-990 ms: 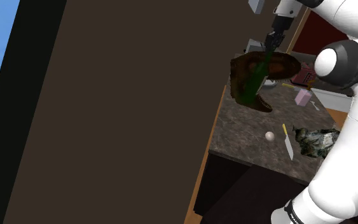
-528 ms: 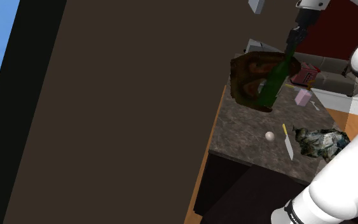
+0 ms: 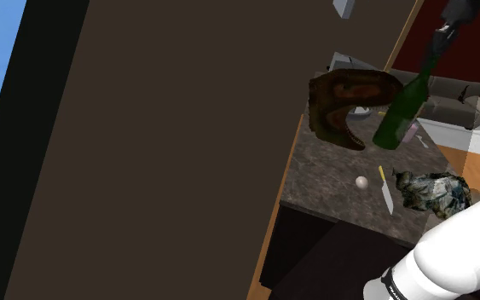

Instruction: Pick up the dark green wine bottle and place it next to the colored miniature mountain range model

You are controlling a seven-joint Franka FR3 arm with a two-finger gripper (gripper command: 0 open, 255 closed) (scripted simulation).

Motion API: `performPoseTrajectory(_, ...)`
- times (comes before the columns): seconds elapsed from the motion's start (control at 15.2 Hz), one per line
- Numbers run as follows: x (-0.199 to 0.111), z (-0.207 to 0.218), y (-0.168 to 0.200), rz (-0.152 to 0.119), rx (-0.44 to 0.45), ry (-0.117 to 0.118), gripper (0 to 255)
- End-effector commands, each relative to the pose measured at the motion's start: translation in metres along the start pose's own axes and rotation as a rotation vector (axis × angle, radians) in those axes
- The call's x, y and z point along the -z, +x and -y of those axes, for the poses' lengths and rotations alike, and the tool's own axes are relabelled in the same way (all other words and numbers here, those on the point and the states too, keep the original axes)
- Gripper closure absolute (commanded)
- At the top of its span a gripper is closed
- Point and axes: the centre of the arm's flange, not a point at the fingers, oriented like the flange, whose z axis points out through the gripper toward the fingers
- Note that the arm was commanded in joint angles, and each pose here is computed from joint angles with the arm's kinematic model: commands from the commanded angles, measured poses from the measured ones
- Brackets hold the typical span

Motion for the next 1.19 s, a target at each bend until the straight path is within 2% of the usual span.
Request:
performPoseTrajectory(0.0,0.012,-0.001,-0.022,0.001,0.001,0.001,255)
performPoseTrajectory(1.12,0.101,-0.005,-0.228,0.001,0.001,0.001,255)
